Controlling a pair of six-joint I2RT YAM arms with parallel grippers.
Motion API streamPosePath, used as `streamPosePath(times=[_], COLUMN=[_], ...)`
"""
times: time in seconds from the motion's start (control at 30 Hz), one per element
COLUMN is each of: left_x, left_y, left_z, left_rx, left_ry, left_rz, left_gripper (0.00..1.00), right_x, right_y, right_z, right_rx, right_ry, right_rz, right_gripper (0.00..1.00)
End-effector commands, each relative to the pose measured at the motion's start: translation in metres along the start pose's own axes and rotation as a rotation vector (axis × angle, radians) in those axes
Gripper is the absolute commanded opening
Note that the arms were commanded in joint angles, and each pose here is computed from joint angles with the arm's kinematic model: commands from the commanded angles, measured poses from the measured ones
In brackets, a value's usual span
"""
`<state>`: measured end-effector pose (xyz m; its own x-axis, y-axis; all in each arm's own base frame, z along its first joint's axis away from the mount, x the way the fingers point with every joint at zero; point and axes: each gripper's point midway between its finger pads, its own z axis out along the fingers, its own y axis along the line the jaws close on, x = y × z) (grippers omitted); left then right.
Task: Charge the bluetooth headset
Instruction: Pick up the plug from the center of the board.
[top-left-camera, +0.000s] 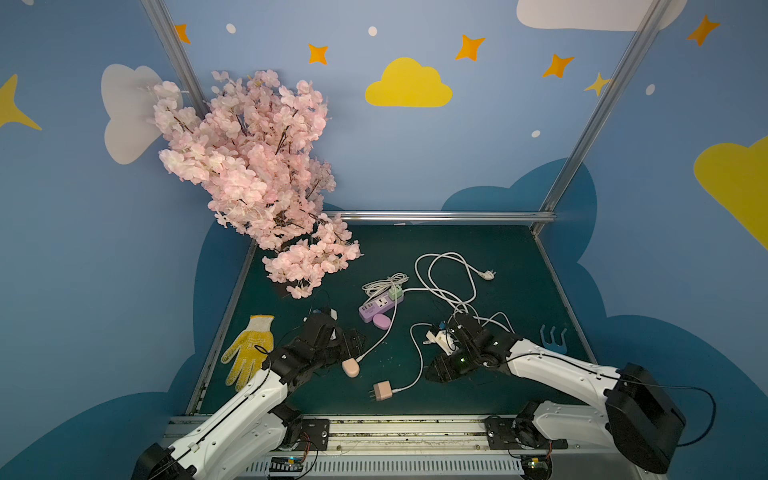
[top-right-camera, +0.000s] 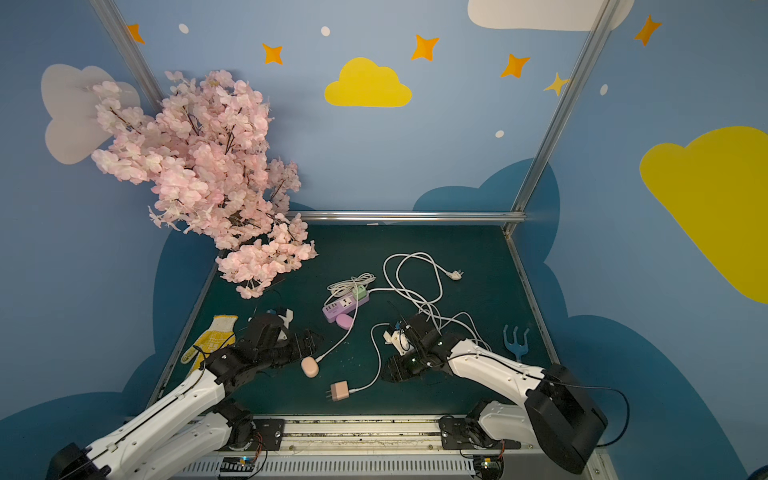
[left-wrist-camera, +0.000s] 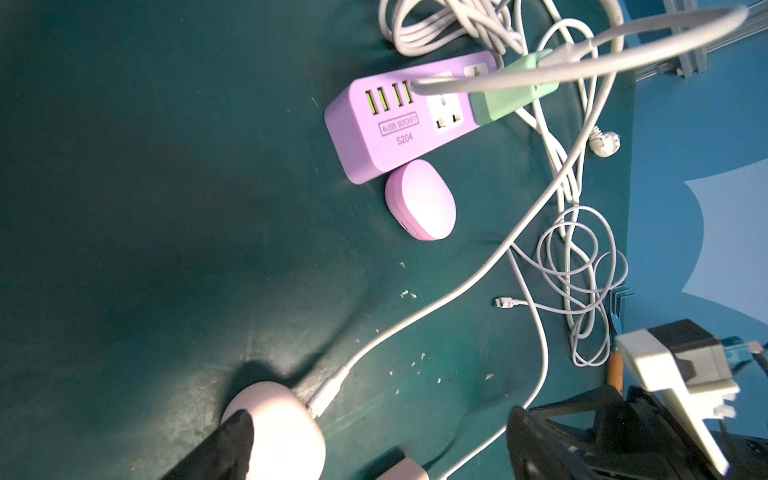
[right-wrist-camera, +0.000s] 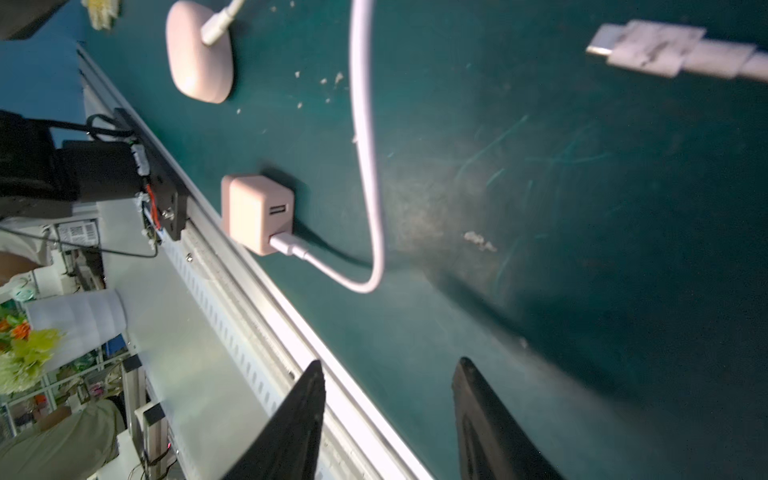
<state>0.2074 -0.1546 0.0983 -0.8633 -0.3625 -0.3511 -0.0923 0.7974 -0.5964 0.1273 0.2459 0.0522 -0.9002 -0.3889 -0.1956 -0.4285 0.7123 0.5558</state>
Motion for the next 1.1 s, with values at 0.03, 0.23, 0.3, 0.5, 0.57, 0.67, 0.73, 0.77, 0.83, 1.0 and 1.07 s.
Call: streamPosePath(times=[0.03, 0.23, 0.3, 0.5, 0.57, 0.67, 0.73, 0.77, 0.83, 1.0, 1.07], left_x=[0.000, 0.002, 0.001, 0.000, 0.006, 0.014, 0.019, 0.021, 0.023, 0.015, 0.009], left_y=[0.000, -0.003, -0.002, -0.032, -0.046, -0.066, -0.077, -0.082, -0.090, -0.111, -0.118], left_z=[0.002, 0.004, 0.004, 0.004, 0.004, 0.004, 0.005, 0.006, 0.006, -0.002, -0.006], left_rx=[0.015, 0.028, 0.029, 0.171, 0.231, 0.297, 0.345, 0.372, 0.422, 0.518, 0.545], left_ry=[-0.015, 0.002, -0.004, 0.006, 0.039, 0.072, 0.096, 0.105, 0.115, 0.076, 0.047], left_rz=[0.007, 0.009, 0.008, 0.077, 0.115, 0.176, 0.192, 0.193, 0.191, 0.221, 0.236], left_gripper=[0.96, 0.97, 0.97, 0.97, 0.97, 0.99, 1.00, 1.00, 1.00, 1.00, 1.00], right_x=[-0.043, -0.077, -0.081, -0.099, -0.109, -0.125, -0.132, -0.136, -0.143, -0.156, -0.160], right_y=[0.003, 0.027, 0.033, 0.058, 0.071, 0.089, 0.096, 0.099, 0.105, 0.123, 0.127], right_z=[0.015, 0.037, 0.036, 0.001, -0.020, -0.052, -0.070, -0.078, -0.095, -0.131, -0.143], right_rx=[0.014, -0.116, -0.140, -0.164, -0.172, -0.202, -0.223, -0.238, -0.271, -0.409, -0.436], right_ry=[-0.005, -0.016, -0.017, -0.057, -0.081, -0.127, -0.157, -0.174, -0.208, -0.264, -0.278], right_rz=[-0.071, -0.124, -0.133, -0.205, -0.233, -0.252, -0.249, -0.243, -0.226, -0.181, -0.166], right_gripper=[0.47, 0.34, 0.17, 0.00, 0.00, 0.00, 0.00, 0.00, 0.00, 0.00, 0.00])
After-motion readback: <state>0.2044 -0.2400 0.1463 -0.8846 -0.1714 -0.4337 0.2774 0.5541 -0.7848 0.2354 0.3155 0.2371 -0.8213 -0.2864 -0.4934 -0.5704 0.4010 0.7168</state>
